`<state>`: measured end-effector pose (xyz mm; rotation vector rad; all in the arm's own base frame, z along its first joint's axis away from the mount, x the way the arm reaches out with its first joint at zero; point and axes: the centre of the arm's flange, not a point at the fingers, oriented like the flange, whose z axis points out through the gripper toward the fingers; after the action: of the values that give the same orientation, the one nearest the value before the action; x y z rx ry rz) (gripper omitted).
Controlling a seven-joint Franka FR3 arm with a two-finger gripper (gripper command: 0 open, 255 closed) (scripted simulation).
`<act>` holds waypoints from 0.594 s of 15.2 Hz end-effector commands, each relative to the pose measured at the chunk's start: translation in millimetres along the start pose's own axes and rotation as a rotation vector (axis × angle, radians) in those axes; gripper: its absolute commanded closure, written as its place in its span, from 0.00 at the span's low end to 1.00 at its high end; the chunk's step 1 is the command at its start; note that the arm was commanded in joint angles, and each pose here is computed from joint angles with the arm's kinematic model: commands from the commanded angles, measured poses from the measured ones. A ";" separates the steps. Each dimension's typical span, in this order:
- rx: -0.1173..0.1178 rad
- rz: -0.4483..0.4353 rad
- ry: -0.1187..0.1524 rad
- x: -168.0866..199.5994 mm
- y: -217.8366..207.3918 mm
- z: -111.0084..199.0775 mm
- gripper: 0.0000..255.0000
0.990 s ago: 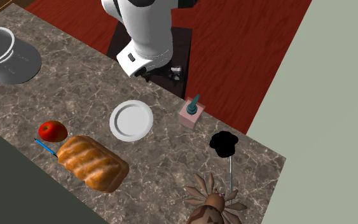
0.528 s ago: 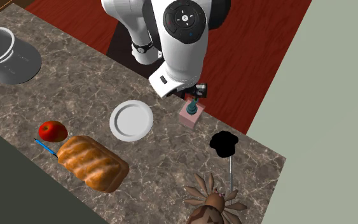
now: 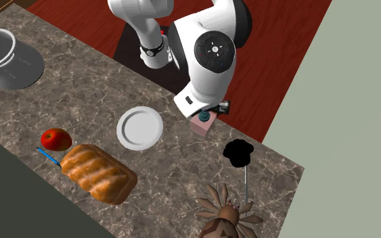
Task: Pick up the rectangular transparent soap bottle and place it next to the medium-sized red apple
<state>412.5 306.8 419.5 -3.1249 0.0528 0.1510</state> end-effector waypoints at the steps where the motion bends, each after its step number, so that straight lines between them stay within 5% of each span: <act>1: 0.000 0.000 0.000 1.4 -1.7 11.0 0.00; 9: 0.000 0.000 0.000 1.4 -1.7 19.3 0.00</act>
<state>412.1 308.7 400.2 -3.1246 0.0528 0.1506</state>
